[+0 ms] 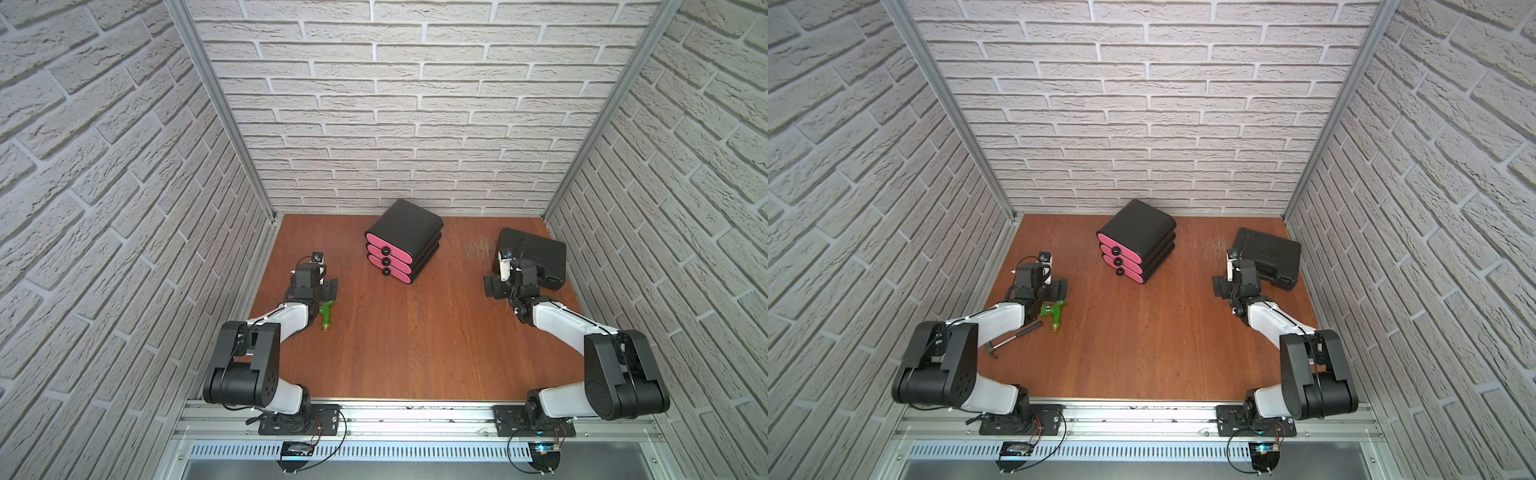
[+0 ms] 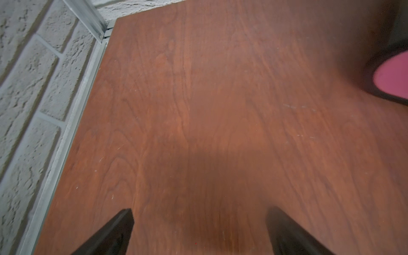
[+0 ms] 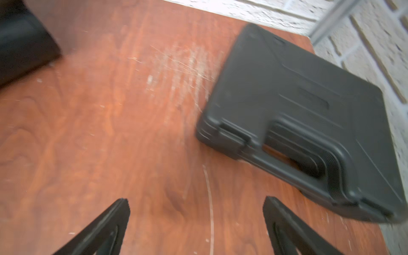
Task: Put the paint cans in the drawer according to color
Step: Reset both arms
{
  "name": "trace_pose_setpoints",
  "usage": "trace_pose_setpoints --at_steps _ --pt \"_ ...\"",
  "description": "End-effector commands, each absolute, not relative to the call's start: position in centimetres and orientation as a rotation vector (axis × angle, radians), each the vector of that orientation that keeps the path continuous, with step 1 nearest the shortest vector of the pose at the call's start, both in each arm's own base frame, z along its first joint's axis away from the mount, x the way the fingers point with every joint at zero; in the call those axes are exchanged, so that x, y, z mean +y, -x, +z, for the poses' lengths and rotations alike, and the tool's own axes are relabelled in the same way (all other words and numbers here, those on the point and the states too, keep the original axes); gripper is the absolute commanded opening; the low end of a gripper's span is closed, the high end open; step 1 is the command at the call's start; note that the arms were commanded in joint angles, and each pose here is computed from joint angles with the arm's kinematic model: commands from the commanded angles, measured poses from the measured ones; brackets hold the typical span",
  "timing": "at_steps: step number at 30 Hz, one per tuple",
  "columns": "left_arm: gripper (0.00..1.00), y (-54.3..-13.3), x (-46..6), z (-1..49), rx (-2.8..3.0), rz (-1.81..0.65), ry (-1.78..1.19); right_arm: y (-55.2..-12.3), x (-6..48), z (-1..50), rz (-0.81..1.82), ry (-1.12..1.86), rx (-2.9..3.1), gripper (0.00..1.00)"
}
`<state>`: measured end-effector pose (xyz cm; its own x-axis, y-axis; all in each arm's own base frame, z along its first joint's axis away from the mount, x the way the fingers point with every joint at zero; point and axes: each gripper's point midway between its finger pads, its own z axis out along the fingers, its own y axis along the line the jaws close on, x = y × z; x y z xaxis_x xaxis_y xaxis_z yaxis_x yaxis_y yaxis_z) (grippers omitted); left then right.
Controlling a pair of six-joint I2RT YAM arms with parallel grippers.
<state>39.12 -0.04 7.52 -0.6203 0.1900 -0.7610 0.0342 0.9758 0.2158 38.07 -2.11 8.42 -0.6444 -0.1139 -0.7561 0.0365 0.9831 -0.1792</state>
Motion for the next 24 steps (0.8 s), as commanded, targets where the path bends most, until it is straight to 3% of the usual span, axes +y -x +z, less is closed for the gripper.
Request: trace_pose_setpoints --at_steps 1,9,24 --pt "0.98 -41.0 -0.9 8.7 2.138 0.197 -0.272 -39.6 -1.7 9.9 -0.114 0.071 2.12 0.99" --pt "0.99 -41.5 -0.2 8.8 2.105 0.16 -0.264 -40.1 0.1 10.9 0.146 0.095 1.967 0.99" --pt "0.98 -39.4 3.4 8.6 1.959 0.169 -0.033 -40.4 -1.7 9.9 -0.053 -0.017 2.001 0.99"
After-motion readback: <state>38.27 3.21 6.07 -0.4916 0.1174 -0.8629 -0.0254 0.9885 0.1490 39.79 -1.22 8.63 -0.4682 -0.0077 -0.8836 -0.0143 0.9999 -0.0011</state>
